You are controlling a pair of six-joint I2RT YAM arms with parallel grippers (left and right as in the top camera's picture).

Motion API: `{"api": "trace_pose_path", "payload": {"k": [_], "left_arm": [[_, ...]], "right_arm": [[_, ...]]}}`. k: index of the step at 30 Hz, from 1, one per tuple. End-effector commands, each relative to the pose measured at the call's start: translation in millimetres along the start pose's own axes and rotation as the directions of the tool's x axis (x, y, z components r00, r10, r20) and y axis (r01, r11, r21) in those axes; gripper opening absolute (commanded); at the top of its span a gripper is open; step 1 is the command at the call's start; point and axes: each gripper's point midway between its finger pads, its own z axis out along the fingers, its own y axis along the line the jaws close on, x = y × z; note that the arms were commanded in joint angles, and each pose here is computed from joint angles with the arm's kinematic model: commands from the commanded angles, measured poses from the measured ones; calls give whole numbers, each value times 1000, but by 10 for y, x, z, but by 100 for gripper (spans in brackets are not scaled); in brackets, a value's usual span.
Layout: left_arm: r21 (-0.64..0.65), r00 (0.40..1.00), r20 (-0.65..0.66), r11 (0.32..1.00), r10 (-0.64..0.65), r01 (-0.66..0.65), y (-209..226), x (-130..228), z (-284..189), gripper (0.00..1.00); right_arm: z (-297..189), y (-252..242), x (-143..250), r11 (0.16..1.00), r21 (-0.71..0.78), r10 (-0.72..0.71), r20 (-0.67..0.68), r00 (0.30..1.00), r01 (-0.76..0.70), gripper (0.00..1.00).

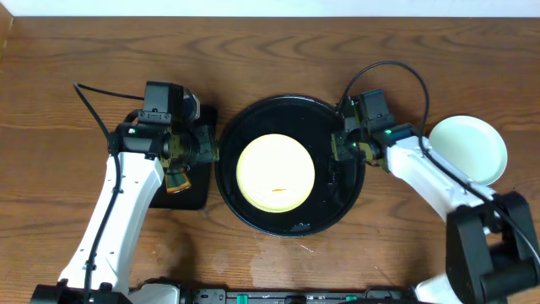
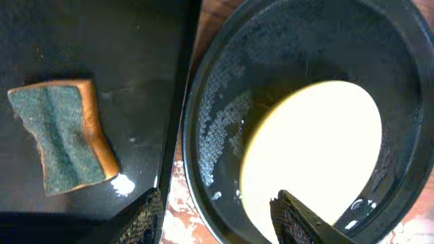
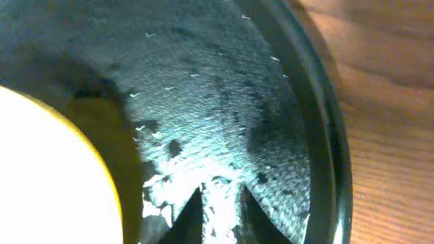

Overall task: Clean dirty plates on tray and stack at the side
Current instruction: 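Pull the yellow plate flat to the center of the round tray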

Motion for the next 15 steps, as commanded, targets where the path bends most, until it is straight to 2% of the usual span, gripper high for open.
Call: {"api": "trace_pose_path", "payload": {"k": [1,4,10,15], "left_arm": [[-12,1000,-19,1000,13,-14,22,45,9,54],[-13,1000,-23,1000,12,-13,25,55,9,54],[-13,1000,-22,1000,13,-13,25,53,9,54],[-13,1000,-23,1000,12,-13,25,54,9,54]], "right_arm": [[-65,309,101,975,-173,-143,-18,990,137,35],[-94,507,298,930,-311,-224,-61,973,195,47],[34,518,540,922,-329,-264,-150,953,204,52],[331,576,565,907,-339,-311,-139,940,250,54]]}}
